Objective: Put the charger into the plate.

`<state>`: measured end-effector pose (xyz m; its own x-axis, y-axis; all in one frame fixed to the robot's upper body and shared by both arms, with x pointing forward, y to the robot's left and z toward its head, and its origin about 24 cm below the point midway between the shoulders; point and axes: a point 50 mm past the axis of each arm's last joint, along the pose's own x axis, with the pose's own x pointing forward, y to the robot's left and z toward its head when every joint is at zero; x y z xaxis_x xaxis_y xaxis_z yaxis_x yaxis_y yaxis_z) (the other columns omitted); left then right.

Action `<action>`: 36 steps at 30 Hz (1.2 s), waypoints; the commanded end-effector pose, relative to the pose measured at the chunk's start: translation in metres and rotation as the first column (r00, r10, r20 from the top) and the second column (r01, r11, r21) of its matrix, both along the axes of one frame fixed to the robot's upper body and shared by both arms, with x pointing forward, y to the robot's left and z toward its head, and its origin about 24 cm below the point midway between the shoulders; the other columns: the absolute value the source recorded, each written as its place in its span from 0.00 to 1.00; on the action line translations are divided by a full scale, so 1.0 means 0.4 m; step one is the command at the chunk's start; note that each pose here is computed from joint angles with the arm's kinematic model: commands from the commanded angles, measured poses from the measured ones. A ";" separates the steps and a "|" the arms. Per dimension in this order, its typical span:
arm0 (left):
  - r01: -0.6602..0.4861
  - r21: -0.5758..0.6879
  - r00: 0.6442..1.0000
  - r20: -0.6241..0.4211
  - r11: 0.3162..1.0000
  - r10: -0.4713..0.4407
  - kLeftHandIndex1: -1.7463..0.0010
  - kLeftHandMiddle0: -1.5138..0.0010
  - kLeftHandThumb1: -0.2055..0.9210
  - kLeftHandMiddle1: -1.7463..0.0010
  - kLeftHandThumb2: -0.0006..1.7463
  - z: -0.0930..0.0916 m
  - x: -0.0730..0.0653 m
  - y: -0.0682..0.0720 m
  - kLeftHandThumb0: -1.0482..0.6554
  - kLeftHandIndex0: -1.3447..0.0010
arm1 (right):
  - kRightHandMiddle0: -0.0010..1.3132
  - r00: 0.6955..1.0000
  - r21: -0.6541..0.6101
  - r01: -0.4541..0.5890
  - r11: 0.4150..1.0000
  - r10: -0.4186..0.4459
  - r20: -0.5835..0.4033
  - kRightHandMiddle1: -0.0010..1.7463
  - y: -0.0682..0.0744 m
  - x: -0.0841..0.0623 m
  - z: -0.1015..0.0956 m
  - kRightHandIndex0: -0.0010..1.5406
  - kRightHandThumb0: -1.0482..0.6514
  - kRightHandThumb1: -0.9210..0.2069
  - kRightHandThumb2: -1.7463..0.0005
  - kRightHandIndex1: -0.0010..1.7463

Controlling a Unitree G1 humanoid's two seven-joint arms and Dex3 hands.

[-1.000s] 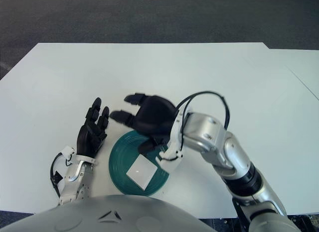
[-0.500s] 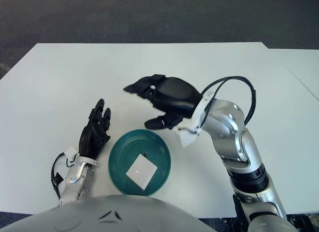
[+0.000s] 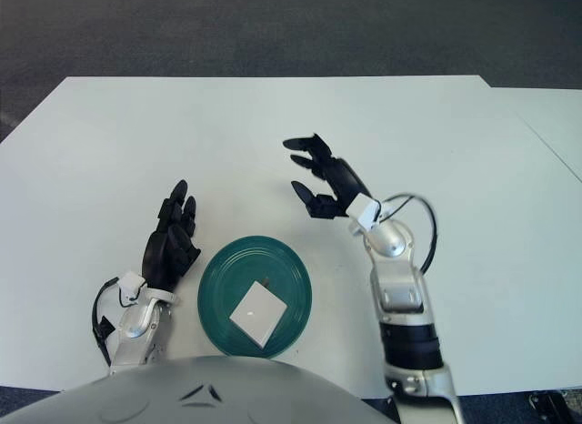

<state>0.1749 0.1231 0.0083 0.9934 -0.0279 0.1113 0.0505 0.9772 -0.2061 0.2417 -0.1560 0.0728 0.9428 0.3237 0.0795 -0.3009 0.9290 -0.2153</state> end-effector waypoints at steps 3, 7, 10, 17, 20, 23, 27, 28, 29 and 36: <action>-0.015 0.067 1.000 -0.009 0.998 0.015 0.73 0.93 1.00 0.99 0.59 -0.007 -0.010 0.012 0.07 1.00 | 0.13 0.984 0.201 0.178 0.963 -0.170 -0.058 0.60 -0.023 0.005 -0.032 0.33 0.26 0.04 0.75 0.21; -0.010 0.071 1.000 -0.009 0.997 0.011 0.72 0.94 1.00 0.99 0.60 -0.007 -0.008 0.015 0.07 1.00 | 0.13 0.971 0.264 0.235 0.935 -0.212 -0.113 0.60 -0.034 0.004 -0.059 0.30 0.30 0.08 0.70 0.34; -0.005 0.060 1.000 -0.018 0.998 0.006 0.73 0.95 1.00 1.00 0.60 -0.008 -0.006 0.016 0.07 1.00 | 0.12 0.957 0.312 0.283 0.907 -0.245 -0.156 0.60 -0.043 0.000 -0.085 0.29 0.30 0.07 0.67 0.38; 0.012 0.022 1.000 -0.021 1.000 -0.011 0.73 0.94 1.00 1.00 0.60 -0.006 -0.006 0.010 0.07 1.00 | 0.08 0.938 0.370 0.344 0.863 -0.294 -0.186 0.58 -0.040 -0.005 -0.107 0.26 0.28 0.01 0.65 0.37; 0.011 0.013 0.999 -0.045 1.000 -0.010 0.72 0.94 1.00 0.99 0.60 -0.006 -0.008 0.009 0.08 1.00 | 0.08 0.932 0.387 0.358 0.849 -0.306 -0.193 0.58 -0.037 -0.007 -0.115 0.26 0.27 0.00 0.64 0.37; 0.007 0.010 0.998 -0.059 1.000 -0.006 0.72 0.93 1.00 0.99 0.60 -0.005 -0.009 0.009 0.08 1.00 | 0.08 0.931 0.396 0.363 0.843 -0.309 -0.195 0.58 -0.036 -0.009 -0.121 0.25 0.27 0.00 0.64 0.36; 0.002 0.004 0.998 -0.055 1.000 -0.002 0.71 0.93 1.00 0.99 0.61 0.000 -0.010 0.007 0.08 1.00 | 0.09 0.927 0.402 0.372 0.837 -0.315 -0.204 0.57 -0.036 -0.019 -0.137 0.26 0.27 0.00 0.63 0.33; 0.001 0.005 0.999 -0.052 1.000 -0.001 0.70 0.92 1.00 0.99 0.61 0.002 -0.010 0.005 0.08 1.00 | 0.09 0.926 0.401 0.374 0.836 -0.316 -0.205 0.57 -0.037 -0.022 -0.142 0.26 0.27 0.00 0.62 0.33; 0.001 0.007 0.999 -0.054 1.000 0.000 0.69 0.92 1.00 0.99 0.61 0.004 -0.010 0.004 0.09 1.00 | 0.10 0.925 0.399 0.377 0.836 -0.318 -0.208 0.58 -0.038 -0.027 -0.149 0.26 0.27 0.00 0.62 0.32; -0.017 0.030 0.995 -0.095 0.999 0.020 0.71 0.92 1.00 0.99 0.60 -0.004 -0.011 0.007 0.09 1.00 | 0.11 0.903 0.350 0.414 0.840 -0.333 -0.270 0.58 -0.076 -0.053 -0.250 0.29 0.27 0.00 0.60 0.32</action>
